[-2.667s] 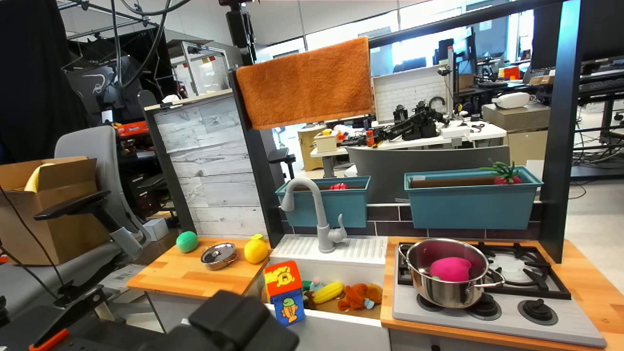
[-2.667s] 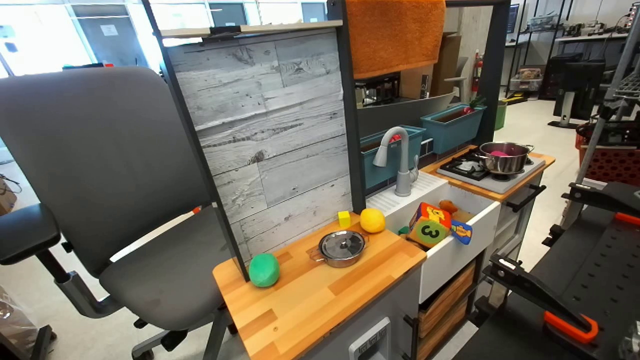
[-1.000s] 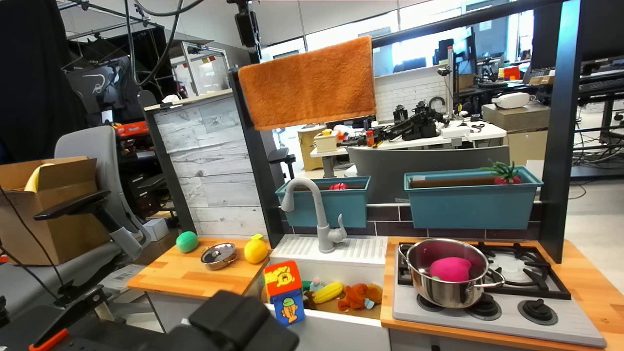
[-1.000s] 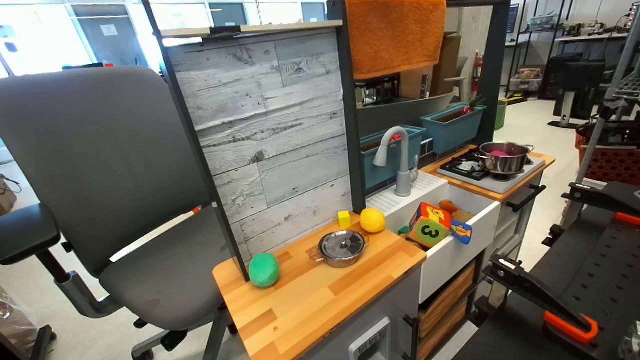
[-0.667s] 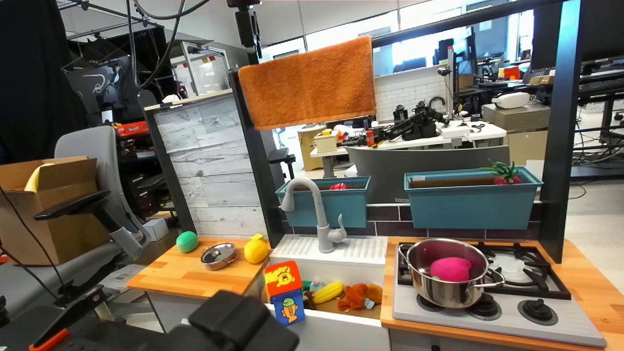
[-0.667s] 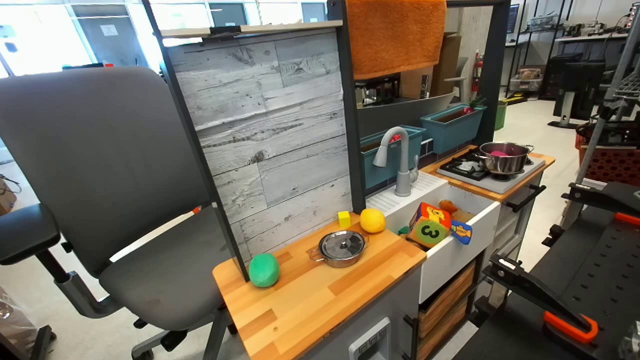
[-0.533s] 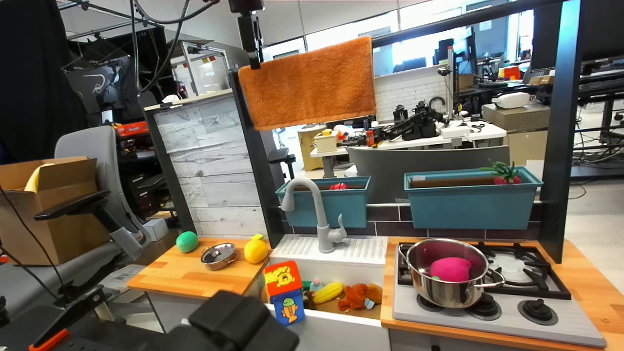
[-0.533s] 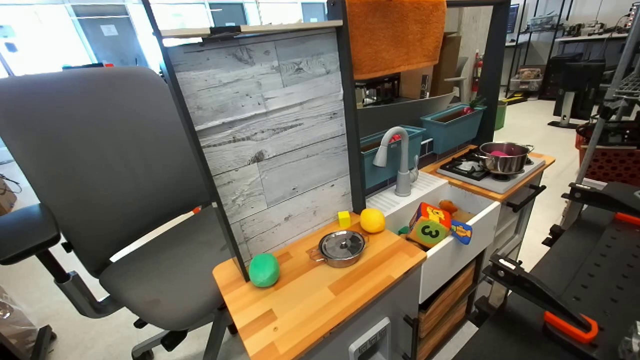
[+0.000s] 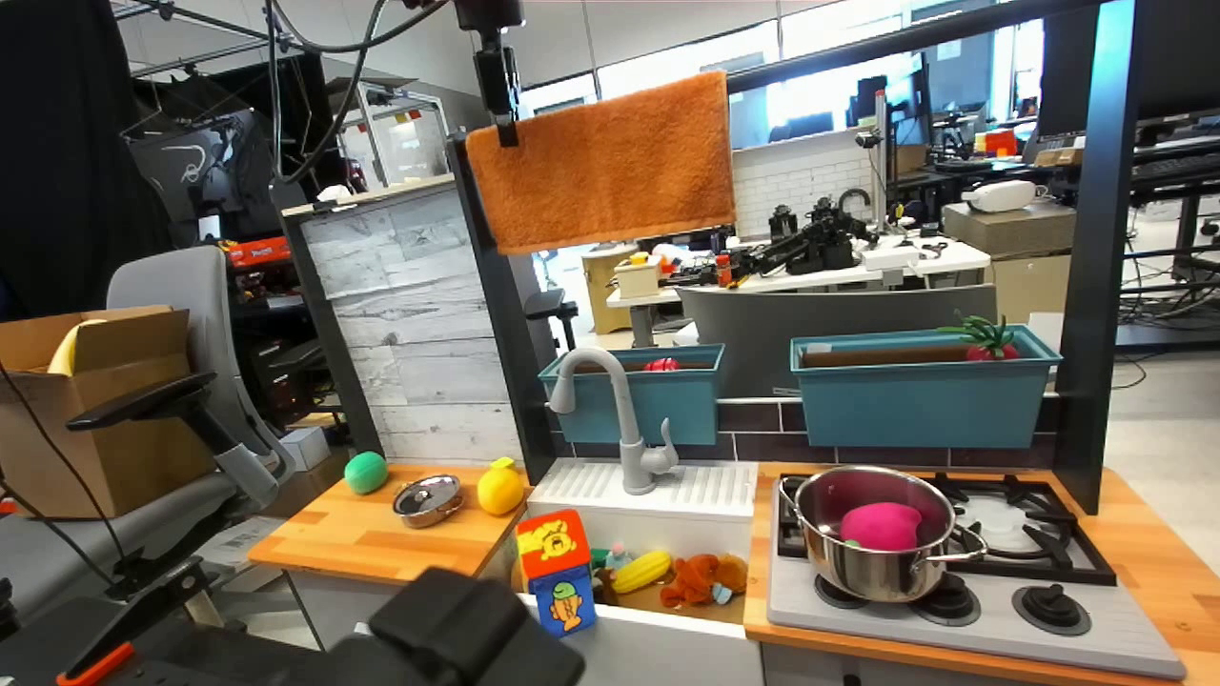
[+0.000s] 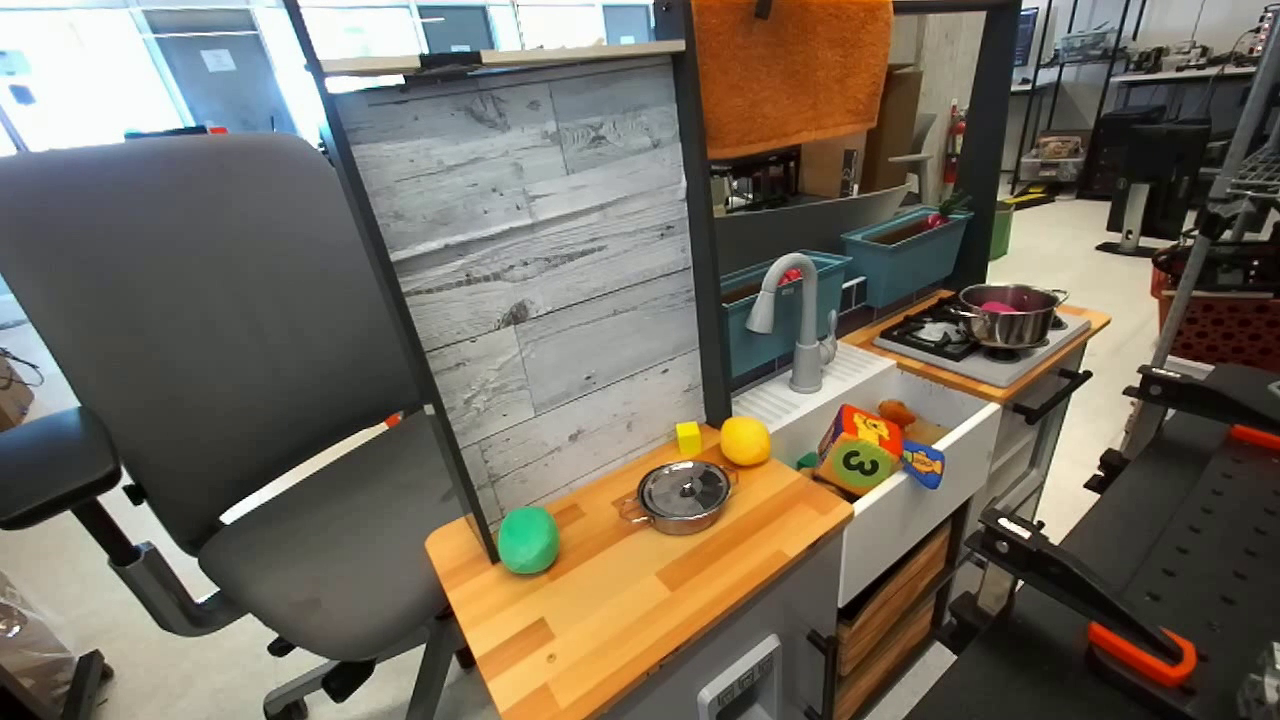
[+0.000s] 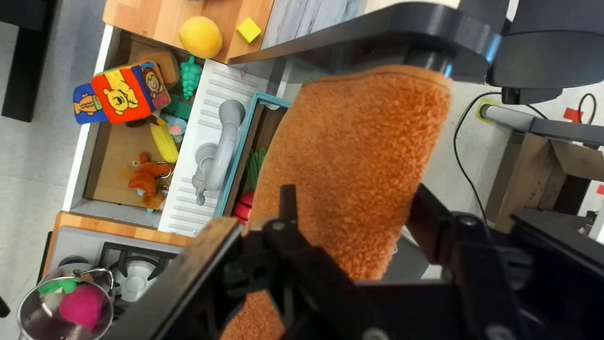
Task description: Unhang the orange towel
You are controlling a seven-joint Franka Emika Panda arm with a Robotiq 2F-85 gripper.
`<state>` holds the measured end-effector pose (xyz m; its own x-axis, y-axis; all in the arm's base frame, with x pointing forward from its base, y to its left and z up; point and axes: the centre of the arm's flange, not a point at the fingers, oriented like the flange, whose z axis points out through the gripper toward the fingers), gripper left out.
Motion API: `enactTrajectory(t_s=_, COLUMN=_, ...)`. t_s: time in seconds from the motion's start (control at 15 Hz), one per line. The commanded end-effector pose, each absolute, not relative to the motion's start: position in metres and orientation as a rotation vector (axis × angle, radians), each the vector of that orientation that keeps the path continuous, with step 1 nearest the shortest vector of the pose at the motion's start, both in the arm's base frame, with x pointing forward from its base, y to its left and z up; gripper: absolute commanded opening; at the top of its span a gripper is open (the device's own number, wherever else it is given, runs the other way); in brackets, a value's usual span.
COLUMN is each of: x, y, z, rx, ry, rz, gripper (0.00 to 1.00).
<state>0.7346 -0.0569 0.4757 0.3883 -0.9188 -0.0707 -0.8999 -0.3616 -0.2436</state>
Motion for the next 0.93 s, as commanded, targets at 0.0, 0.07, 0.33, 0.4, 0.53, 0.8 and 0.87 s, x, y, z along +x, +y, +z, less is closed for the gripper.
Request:
enactTrajectory(t_s=0.0, x=0.735, y=-0.055, z=0.490, rx=-2.399, ry=1.572, rz=-0.125, gripper=0.30)
enactTrajectory(t_s=0.07, x=0.735, y=-0.054, z=0.492, rx=-2.398, ry=1.568, rz=-0.131, gripper=0.21)
enactTrajectory(t_s=0.33, x=0.732, y=-0.055, z=0.500, rx=-2.396, ry=1.563, rz=-0.145, gripper=0.02)
enactTrajectory(t_s=0.4, x=0.731, y=-0.055, z=0.501, rx=-2.395, ry=1.562, rz=-0.147, gripper=0.00)
enactTrajectory(t_s=0.53, x=0.729, y=-0.055, z=0.503, rx=-2.393, ry=1.558, rz=-0.153, gripper=0.00)
enactTrajectory(t_s=0.8, x=0.708, y=-0.049, z=0.496, rx=-2.543, ry=1.415, rz=0.028, gripper=0.01)
enactTrajectory(t_s=0.87, x=0.693, y=-0.044, z=0.491, rx=-2.591, ry=1.368, rz=0.075, gripper=0.01)
